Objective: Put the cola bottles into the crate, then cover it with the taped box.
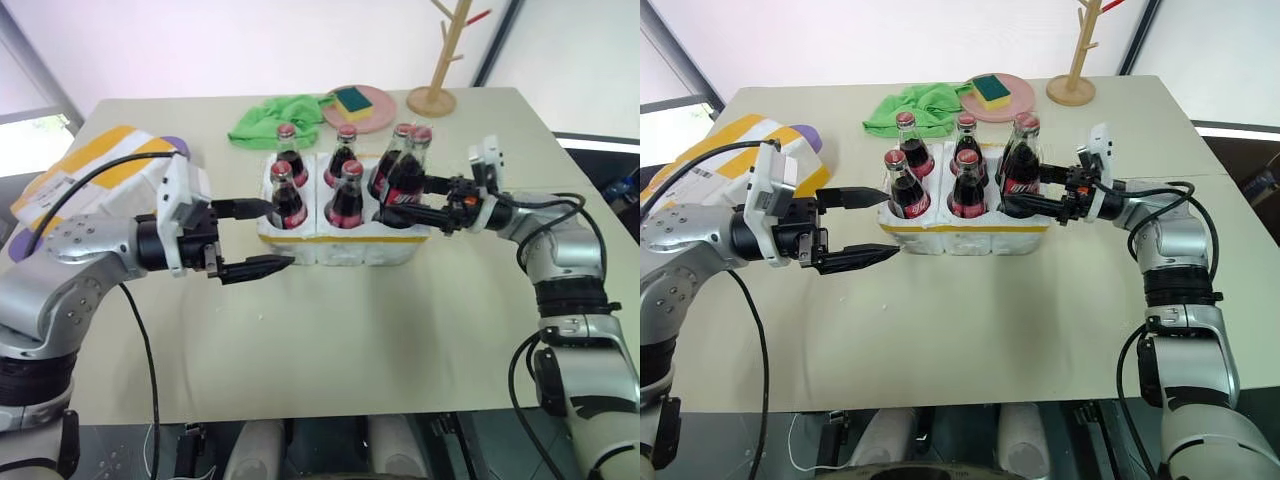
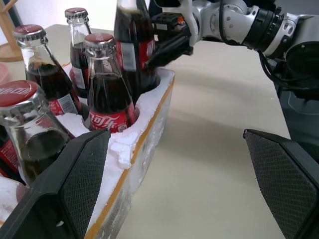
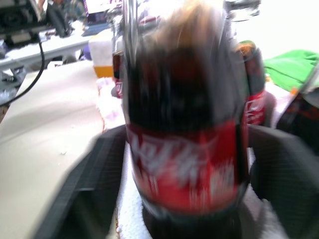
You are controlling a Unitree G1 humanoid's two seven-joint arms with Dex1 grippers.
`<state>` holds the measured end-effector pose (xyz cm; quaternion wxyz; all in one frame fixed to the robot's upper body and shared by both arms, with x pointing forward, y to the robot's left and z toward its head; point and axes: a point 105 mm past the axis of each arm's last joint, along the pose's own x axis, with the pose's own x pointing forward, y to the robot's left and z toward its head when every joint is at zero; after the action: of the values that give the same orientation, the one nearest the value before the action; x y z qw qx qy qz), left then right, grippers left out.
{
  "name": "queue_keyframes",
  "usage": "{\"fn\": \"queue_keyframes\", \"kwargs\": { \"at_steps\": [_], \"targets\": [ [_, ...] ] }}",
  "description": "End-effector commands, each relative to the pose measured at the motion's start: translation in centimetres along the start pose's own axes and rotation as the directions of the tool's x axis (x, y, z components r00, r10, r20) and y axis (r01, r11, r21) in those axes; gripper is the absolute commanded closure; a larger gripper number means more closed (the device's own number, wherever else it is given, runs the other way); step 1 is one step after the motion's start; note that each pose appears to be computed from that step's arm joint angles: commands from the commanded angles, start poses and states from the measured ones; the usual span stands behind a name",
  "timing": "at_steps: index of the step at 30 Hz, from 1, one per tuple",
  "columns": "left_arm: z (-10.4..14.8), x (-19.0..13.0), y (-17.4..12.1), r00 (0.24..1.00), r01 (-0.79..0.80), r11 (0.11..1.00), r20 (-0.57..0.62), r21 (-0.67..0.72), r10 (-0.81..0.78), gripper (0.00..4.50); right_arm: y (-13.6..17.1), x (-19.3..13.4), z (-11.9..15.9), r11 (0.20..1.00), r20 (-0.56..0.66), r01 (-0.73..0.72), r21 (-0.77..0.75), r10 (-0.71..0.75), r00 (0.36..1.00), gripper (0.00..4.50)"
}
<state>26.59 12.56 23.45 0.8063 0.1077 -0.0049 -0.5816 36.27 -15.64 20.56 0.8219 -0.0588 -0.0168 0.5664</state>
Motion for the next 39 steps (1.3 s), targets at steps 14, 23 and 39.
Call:
{"fn": "queue_keyframes", "kwargs": {
  "at_steps": [14,23,39],
  "targets": [
    [1.5,-4.0,1.5,0.965,-0.261,0.964,0.041,0.054,0.259,0.00,-0.1,-1.7,3.7,0.985,-0.041,-0.048,-0.168,0.041,0.998,0.06],
    [2.2,-10.6,2.6,0.768,-0.636,0.771,0.087,-0.002,0.634,0.00,-1.6,-6.3,7.4,0.966,-0.092,-0.005,-0.258,-0.020,0.996,0.06],
    [-0.7,-22.6,0.3,0.000,-0.804,0.110,0.185,-0.585,0.983,0.00,-1.0,-5.3,9.2,0.965,-0.039,-0.098,-0.245,0.091,0.995,0.06]
  ]
}}
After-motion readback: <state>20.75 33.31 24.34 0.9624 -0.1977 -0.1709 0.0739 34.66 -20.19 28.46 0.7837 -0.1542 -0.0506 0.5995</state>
